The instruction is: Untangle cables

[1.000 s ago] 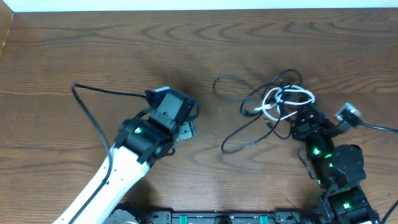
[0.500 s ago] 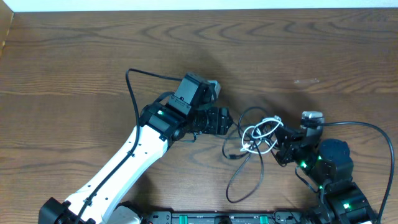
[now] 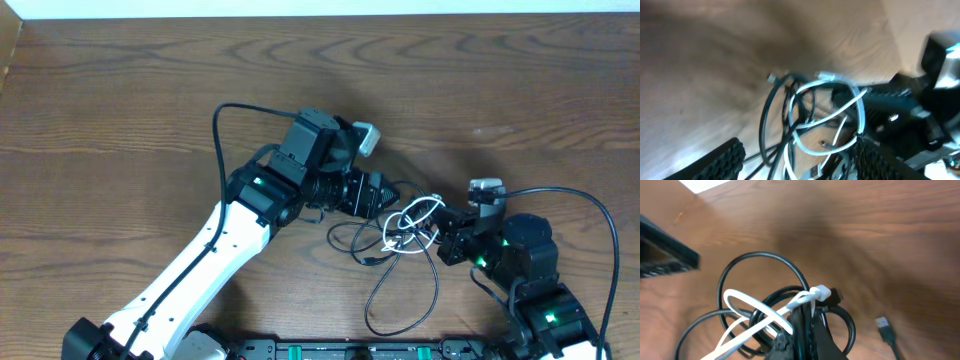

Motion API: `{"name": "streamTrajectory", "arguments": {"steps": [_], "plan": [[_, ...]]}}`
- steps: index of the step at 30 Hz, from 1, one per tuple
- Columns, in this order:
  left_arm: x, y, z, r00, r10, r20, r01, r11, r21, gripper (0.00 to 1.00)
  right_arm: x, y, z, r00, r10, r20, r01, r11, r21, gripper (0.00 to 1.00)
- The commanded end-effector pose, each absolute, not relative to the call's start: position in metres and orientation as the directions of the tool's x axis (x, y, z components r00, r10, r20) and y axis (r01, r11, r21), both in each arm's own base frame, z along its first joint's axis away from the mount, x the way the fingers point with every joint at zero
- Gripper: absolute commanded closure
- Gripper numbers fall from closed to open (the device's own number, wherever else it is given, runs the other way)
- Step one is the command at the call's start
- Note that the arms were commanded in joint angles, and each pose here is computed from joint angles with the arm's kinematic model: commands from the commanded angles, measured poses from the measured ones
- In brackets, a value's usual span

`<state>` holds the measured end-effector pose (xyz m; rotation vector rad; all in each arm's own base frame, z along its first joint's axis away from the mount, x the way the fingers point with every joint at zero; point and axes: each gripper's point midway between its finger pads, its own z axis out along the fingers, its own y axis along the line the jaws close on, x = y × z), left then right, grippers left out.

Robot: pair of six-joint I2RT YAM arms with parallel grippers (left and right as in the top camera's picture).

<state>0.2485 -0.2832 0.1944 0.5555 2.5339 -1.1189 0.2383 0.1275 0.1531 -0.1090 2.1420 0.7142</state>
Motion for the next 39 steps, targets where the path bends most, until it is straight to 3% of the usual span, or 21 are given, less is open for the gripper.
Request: {"name": "streamTrajectory", "arguments": {"steps": [1,5,7,11,13,14,20,23,27,31,39], "plan": [[0.253,-0.272,0.181,-0.865,0.249,-0.435,0.477,0.675,-0.563,0.27,0.23,0.147,0.171,-0.621,0.142,-0.771,-0.435,0.756,0.489,0.99],[0.254,-0.269,0.168,-0.885,0.245,-0.396,0.443,0.703,-0.556,0.28,0.225,0.159,0.184,-0.602,0.134,-0.787,-0.509,0.695,0.507,0.99],[0.256,-0.273,0.164,-0.891,0.239,-0.386,0.432,0.706,-0.562,0.33,0.222,0.164,0.189,-0.597,0.128,-0.792,-0.538,0.667,0.514,0.99],[0.259,-0.282,0.152,-0.894,0.251,-0.372,0.432,0.704,-0.563,0.64,0.211,0.175,0.196,-0.604,0.107,-0.79,-0.596,0.597,0.537,0.99],[0.26,-0.286,0.143,-0.897,0.261,-0.357,0.43,0.706,-0.563,0.9,0.211,0.175,0.196,-0.604,0.106,-0.79,-0.596,0.597,0.536,0.99],[0.259,-0.287,0.139,-0.9,0.265,-0.347,0.426,0.709,-0.562,0.92,0.212,0.174,0.195,-0.603,0.108,-0.79,-0.592,0.603,0.534,0.99],[0.264,-0.278,0.13,-0.924,0.232,-0.304,0.37,0.745,-0.555,0.92,0.239,0.148,0.188,-0.555,0.165,-0.815,-0.463,0.753,0.468,0.99],[0.279,-0.246,0.128,-0.949,0.116,-0.292,0.251,0.84,-0.481,0.92,0.257,0.122,0.185,-0.507,0.207,-0.837,-0.332,0.849,0.411,0.99],[0.3,-0.17,0.133,-0.943,-0.144,-0.299,-0.039,0.942,-0.333,0.92,0.269,0.095,0.183,-0.458,0.238,-0.856,-0.194,0.914,0.357,0.99],[0.302,-0.104,0.146,-0.884,-0.347,-0.314,-0.269,0.926,-0.265,0.92,0.272,0.08,0.177,-0.449,0.241,-0.861,-0.115,0.939,0.323,0.99],[0.289,-0.035,0.155,-0.801,-0.528,-0.283,-0.473,0.847,-0.244,0.92,0.266,0.045,0.154,-0.482,0.221,-0.848,0.066,0.974,0.217,0.99]]}}
